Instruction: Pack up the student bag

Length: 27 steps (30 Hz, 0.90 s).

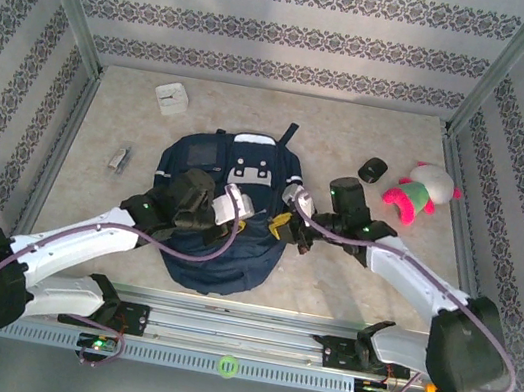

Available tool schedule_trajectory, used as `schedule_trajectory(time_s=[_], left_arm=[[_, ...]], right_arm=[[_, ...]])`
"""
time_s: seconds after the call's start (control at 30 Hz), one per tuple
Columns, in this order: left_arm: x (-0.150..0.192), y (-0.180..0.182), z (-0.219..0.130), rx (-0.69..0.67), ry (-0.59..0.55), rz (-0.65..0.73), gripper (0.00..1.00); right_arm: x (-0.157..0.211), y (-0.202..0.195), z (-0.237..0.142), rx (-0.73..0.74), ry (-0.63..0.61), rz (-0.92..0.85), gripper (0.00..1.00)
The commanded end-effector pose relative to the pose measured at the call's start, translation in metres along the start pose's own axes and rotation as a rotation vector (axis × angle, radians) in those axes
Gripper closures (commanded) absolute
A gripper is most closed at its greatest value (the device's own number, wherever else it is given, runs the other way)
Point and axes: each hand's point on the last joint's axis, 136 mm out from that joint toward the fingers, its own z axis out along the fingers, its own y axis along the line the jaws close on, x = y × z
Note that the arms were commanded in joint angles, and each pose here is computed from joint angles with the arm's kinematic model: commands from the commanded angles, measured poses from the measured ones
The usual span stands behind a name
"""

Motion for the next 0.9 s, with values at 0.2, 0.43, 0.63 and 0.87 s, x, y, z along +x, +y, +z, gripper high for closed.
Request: schedule_trajectory(time_s=[0.2,0.43,0.63,0.87], left_arm=[[-0.047,0.038,0.004,-0.164,-0.112,-0.108,1.00],[-0.052,0.031,0.010,-0.104,-0.106,-0.157,0.42],[-0.003,0.067,-0.033,-0.273,0.069,-0.257,0.14],[0.085,0.101,-0.078,-0.575,0.189,-0.919,0.17]], right_arm=[[-0.015,0.057,0.008,-0.122,-0.036,0.032,1.00],[-0.006,0.031,0.012,-0.001,-0.033,0.185,1.00],[0.005,0.018,0.009,0.055,-0.013,0.245,1.00],[0.012,0.014,0.008,0.120,-0.007,0.275,1.00]])
